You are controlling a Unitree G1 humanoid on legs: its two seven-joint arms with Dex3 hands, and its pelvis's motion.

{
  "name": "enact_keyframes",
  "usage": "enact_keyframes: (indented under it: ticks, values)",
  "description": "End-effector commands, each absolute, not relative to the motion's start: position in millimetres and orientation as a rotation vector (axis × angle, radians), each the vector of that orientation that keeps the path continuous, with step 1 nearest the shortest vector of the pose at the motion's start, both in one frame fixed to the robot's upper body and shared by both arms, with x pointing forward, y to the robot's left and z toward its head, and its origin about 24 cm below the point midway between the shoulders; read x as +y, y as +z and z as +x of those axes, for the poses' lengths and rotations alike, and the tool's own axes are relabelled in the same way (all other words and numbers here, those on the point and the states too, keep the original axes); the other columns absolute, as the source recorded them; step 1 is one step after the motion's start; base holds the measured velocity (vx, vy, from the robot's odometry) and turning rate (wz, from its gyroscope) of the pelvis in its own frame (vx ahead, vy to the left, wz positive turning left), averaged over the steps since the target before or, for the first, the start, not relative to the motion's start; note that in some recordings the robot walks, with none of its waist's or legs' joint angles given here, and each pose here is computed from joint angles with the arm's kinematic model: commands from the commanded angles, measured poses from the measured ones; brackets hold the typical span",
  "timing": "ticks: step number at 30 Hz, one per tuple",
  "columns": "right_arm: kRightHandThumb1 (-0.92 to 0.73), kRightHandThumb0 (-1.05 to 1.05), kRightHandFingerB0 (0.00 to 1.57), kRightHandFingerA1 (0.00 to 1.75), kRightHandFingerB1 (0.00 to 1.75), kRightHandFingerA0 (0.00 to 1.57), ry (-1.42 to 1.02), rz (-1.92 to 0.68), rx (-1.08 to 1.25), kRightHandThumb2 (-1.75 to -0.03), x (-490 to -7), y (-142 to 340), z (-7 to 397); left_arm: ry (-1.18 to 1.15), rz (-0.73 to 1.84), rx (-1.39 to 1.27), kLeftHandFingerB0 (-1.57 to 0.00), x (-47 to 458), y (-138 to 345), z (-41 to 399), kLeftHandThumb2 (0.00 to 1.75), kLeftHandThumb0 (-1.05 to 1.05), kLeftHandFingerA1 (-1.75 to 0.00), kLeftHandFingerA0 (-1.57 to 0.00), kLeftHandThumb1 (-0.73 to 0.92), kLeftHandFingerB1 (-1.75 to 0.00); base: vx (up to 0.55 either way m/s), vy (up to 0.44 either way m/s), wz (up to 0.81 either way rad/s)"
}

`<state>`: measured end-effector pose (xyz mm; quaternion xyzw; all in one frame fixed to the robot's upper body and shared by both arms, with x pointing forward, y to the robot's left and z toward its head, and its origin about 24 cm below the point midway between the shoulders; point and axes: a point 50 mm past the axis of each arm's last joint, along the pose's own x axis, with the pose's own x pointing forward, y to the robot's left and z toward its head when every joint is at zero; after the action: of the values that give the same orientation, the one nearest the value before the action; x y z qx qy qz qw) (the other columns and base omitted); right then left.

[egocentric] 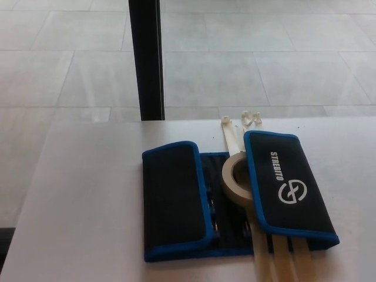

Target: The robot uses its right hand to open a black folded toolkit cover kept in the middle of the desk

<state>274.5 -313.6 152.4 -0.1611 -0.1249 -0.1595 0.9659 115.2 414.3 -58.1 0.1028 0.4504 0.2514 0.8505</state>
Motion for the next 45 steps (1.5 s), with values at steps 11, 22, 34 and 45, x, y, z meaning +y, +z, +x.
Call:
enact_keyframes:
  ticks: [11,22,34,45]
  values:
    - [-0.61,-0.77,0.01,0.25,0.24,0.02,0.340,-0.945,-0.140,-1.01,-184,93,304,0.555,0.191,0.925,-0.23,428,-44,118,0.76,-0.94,-0.57,-0.29,0.92,-0.38,0.00,0.000,0.00]
    - [-0.62,-0.75,0.09,0.36,0.33,0.02,0.406,-1.097,-0.040,-0.99,-178,58,306,0.550,0.223,0.940,-0.24,431,-42,114,0.76,-0.91,-0.55,-0.30,0.92,-0.37,0.00,0.000,0.00]
    - [-0.81,-0.62,0.14,0.37,0.27,0.05,0.422,-1.177,0.017,-0.64,-195,48,300,0.545,0.216,0.935,-0.24,431,-42,114,0.76,-0.95,-0.59,-0.30,0.92,-0.39,0.00,0.000,0.00]
    - [-0.80,-0.64,0.17,0.37,0.28,0.07,0.412,-1.253,0.013,-0.64,-210,46,301,0.572,0.197,0.918,-0.28,435,-38,115,0.74,-0.92,-0.56,-0.34,0.92,-0.39,0.00,0.000,0.00]
